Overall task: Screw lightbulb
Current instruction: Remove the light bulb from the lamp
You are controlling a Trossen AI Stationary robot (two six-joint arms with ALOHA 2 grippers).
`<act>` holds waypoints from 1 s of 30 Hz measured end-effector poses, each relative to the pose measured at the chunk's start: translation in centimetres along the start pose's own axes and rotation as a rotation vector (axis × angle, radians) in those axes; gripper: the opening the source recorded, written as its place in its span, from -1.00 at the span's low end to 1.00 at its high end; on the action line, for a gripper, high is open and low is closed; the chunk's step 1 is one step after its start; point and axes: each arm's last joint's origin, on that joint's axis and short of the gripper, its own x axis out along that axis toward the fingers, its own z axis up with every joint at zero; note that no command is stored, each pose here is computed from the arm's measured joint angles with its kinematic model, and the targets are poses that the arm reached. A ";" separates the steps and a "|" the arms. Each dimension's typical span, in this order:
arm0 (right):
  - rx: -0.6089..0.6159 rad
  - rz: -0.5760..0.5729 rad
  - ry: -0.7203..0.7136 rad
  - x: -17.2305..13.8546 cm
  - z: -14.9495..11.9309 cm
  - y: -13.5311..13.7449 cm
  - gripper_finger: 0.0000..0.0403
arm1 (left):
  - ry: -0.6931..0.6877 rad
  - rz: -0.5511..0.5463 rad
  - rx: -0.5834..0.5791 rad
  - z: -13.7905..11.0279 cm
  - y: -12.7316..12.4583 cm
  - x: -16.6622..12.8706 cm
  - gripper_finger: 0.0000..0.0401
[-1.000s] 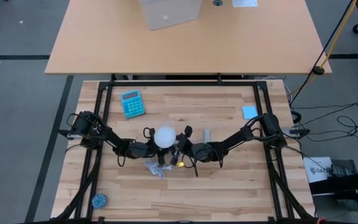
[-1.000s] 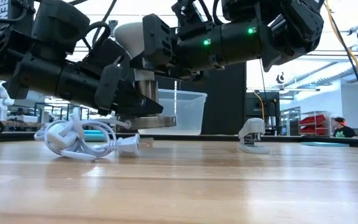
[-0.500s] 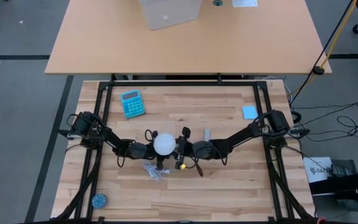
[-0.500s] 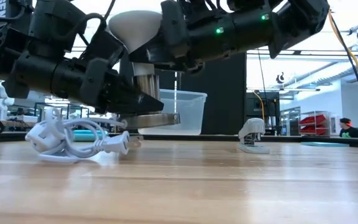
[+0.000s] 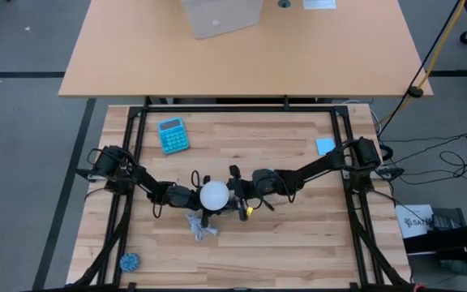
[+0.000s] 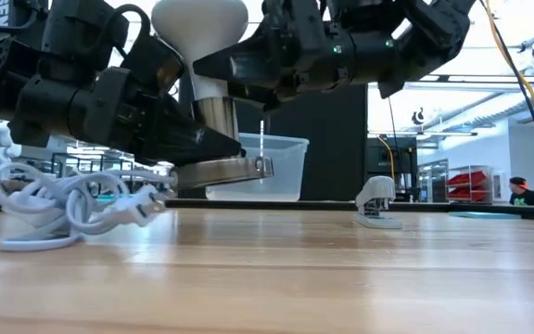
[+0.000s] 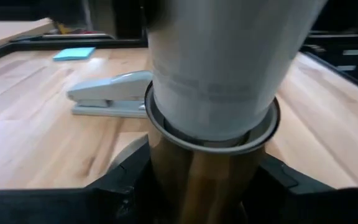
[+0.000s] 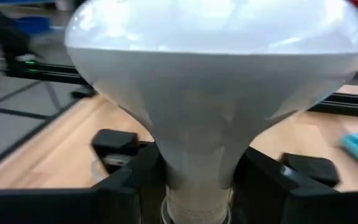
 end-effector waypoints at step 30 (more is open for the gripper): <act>-0.024 0.045 0.138 -3.8 4.3 -0.7 0.31 | -0.002 -0.018 -0.016 0.0 0.0 0.0 -0.12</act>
